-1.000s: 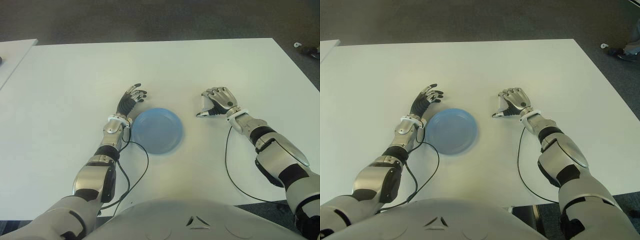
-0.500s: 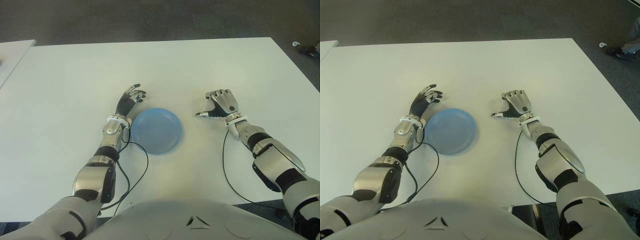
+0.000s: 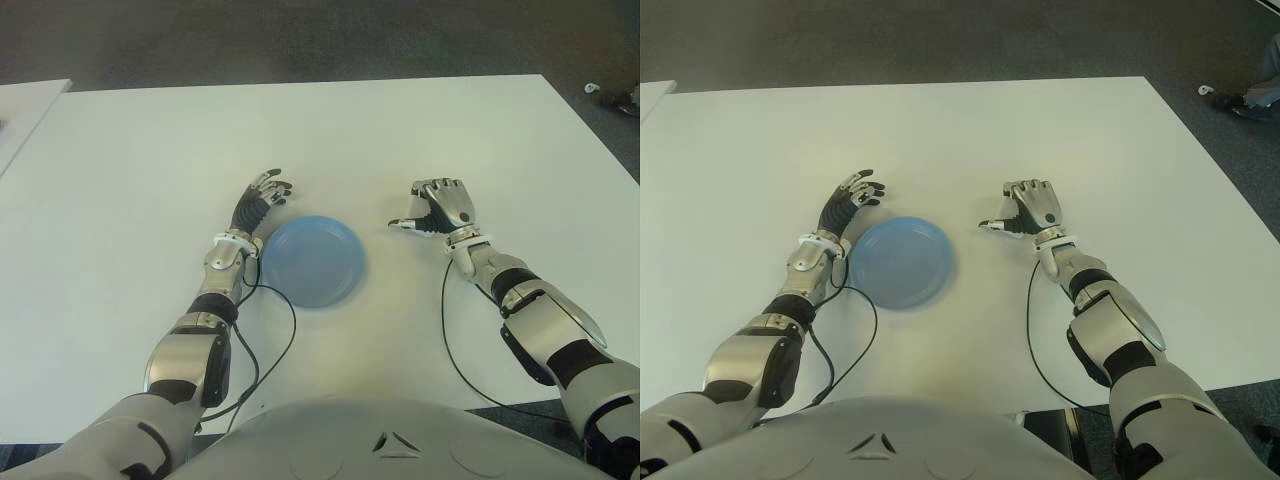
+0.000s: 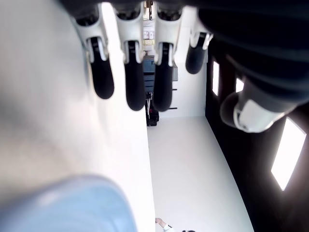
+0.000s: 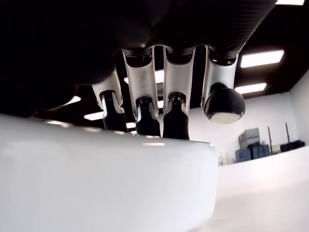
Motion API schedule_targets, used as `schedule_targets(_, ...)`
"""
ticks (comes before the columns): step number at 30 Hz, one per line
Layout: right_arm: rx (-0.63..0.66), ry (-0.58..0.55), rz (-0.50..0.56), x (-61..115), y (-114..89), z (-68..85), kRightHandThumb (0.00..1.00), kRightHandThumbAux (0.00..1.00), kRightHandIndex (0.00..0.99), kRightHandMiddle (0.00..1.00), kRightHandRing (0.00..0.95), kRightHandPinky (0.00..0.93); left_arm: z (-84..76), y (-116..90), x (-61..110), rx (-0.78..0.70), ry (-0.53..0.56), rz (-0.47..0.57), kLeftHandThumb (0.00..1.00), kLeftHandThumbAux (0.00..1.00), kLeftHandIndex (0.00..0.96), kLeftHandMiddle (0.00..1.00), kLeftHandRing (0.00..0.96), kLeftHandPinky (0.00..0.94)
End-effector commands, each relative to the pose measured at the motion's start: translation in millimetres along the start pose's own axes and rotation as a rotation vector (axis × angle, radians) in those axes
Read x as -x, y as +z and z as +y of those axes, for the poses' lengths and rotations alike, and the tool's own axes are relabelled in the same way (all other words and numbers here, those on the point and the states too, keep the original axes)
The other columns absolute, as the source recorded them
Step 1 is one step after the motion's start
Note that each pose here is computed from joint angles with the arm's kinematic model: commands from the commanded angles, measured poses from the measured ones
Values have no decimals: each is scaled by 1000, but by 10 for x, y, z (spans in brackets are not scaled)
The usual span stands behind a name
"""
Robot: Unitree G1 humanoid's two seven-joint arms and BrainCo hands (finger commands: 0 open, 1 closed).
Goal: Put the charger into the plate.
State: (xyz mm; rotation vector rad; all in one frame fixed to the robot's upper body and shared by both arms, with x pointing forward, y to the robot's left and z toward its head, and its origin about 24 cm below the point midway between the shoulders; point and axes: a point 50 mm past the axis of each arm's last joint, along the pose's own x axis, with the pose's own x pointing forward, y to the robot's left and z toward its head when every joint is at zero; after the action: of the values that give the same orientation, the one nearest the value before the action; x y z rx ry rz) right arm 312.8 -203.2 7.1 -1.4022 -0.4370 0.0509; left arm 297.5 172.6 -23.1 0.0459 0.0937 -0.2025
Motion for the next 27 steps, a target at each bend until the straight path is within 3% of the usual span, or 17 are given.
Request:
schedule_targets(1, -47, 6, 33, 41, 13, 37, 518, 771, 806, 893, 896, 886, 7, -214, 140, 21, -9, 99, 0, 499, 171, 336, 333, 327)
schedule_targets(23, -48, -19, 46, 29, 1, 16, 473, 774, 814, 895, 897, 882, -5, -212, 136, 14, -27, 96, 0, 501, 155, 342, 344, 346)
schedule_targets(27, -67, -74, 24, -121, 21, -99, 500, 769, 813, 892, 894, 879, -9, -219, 134, 23, -28, 101, 0, 498, 155, 341, 345, 339)
